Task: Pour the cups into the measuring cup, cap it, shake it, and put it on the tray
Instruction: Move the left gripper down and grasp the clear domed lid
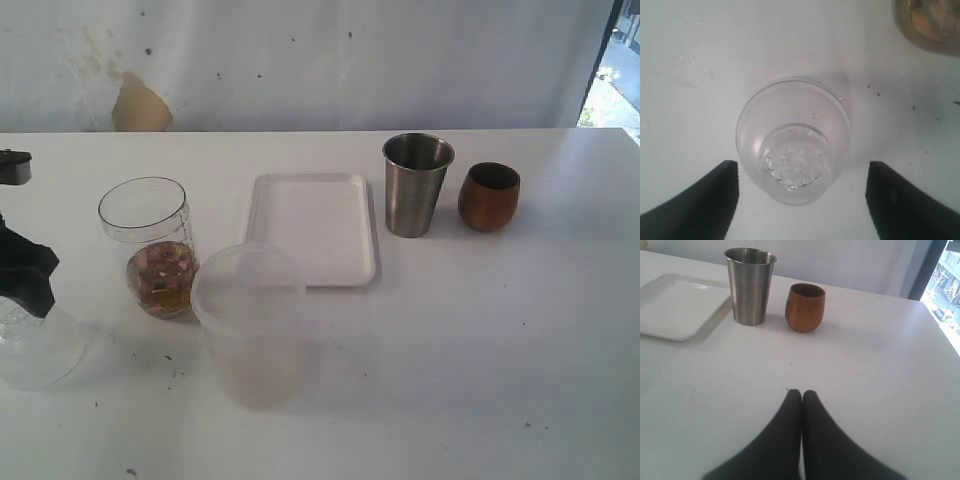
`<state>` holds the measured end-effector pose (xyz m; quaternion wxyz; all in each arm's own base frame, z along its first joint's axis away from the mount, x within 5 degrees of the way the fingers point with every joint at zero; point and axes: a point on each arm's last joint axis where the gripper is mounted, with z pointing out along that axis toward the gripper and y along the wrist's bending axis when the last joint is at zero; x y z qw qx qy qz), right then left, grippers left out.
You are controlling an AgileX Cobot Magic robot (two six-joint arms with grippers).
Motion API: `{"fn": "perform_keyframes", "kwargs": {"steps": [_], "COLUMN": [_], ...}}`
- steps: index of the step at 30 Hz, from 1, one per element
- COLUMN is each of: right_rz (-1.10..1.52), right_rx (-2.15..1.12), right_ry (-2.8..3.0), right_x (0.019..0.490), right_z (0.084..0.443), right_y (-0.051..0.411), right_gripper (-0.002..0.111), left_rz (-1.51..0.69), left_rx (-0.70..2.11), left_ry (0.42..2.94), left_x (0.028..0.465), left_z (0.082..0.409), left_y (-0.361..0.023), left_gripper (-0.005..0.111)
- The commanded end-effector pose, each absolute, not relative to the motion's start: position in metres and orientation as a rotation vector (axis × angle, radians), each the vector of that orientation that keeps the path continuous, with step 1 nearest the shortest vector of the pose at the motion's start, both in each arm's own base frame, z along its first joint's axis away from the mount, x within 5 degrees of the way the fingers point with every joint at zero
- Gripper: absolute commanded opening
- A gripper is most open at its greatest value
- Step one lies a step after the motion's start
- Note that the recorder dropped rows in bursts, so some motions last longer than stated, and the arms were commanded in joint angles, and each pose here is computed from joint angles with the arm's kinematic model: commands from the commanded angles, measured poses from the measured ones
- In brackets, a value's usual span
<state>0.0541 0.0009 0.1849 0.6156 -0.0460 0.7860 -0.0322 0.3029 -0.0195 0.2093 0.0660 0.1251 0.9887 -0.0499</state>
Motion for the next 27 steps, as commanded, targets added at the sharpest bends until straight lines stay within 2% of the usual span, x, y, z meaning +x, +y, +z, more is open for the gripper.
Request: {"fn": "perform_keyframes", "kwargs": {"steps": [1,25,27], "right_rz": [-0.073,-0.073,-0.073], "right_rx": [-0.099,-0.099,-0.099], "right_ry": [1.802,1.802,1.802], "right_x": [0.054,0.054,0.054], "right_z": [0.184,0.184,0.184], "right_y": [0.001,0.001,0.001], "right_gripper": [0.000,0.000,0.000], "left_rz": [-0.143,-0.127,-0.127], "left_rx": [0.374,0.380,0.379], "left_ry": [2.972,2.999,2.999], "left_x": [0.303,0.303,0.303], "left_z": [0.208,0.191,0.191], "left_y": [-0.020,-0.019,-0.019], "left_gripper": [0.067,0.067,0.063]}}
